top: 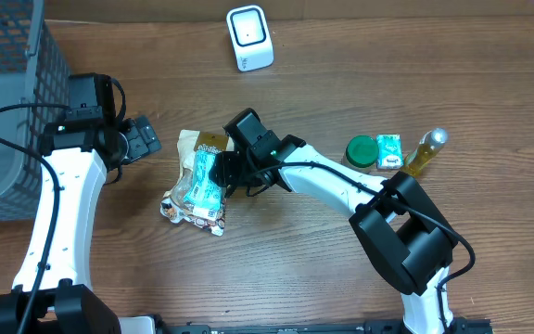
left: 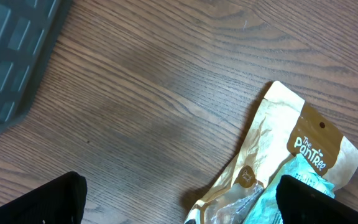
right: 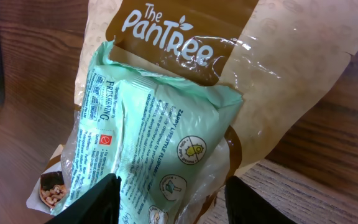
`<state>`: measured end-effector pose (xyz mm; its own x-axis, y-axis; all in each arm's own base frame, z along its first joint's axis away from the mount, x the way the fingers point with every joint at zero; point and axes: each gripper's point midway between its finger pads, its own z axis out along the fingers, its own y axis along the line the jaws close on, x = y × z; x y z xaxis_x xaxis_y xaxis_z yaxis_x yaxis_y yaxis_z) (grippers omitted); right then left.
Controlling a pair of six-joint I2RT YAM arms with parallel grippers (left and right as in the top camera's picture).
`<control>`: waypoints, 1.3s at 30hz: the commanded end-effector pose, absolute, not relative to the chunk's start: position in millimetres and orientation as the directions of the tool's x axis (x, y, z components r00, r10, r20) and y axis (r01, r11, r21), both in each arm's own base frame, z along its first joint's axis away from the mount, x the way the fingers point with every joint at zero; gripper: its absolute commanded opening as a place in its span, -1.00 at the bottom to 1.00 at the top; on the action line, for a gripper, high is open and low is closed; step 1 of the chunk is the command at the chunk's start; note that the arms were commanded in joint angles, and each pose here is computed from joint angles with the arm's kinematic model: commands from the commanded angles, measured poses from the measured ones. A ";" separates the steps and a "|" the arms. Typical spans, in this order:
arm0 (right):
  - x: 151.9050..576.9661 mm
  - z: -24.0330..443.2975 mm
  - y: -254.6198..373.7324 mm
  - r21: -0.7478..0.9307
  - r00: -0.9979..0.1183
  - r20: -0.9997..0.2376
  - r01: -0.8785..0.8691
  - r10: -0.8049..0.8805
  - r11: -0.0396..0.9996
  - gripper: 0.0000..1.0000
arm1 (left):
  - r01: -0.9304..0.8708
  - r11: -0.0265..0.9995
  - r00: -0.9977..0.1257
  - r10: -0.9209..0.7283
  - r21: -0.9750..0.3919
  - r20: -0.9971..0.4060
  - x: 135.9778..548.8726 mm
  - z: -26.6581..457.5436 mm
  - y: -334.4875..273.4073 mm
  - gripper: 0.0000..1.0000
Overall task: Scan the item barcode
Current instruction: 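Close the right gripper on the mint-green packet's edge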
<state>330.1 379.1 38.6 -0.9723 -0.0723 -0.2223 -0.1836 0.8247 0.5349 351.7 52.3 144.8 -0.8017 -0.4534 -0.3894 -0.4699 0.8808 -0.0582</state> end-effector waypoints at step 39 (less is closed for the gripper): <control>319.9 5.0 389.0 0.480 -0.968 -0.231 -0.204 -0.101 0.853 -0.93 | -0.459 0.887 -0.799 -0.439 -0.054 -0.411 353.6 152.1 53.0 0.99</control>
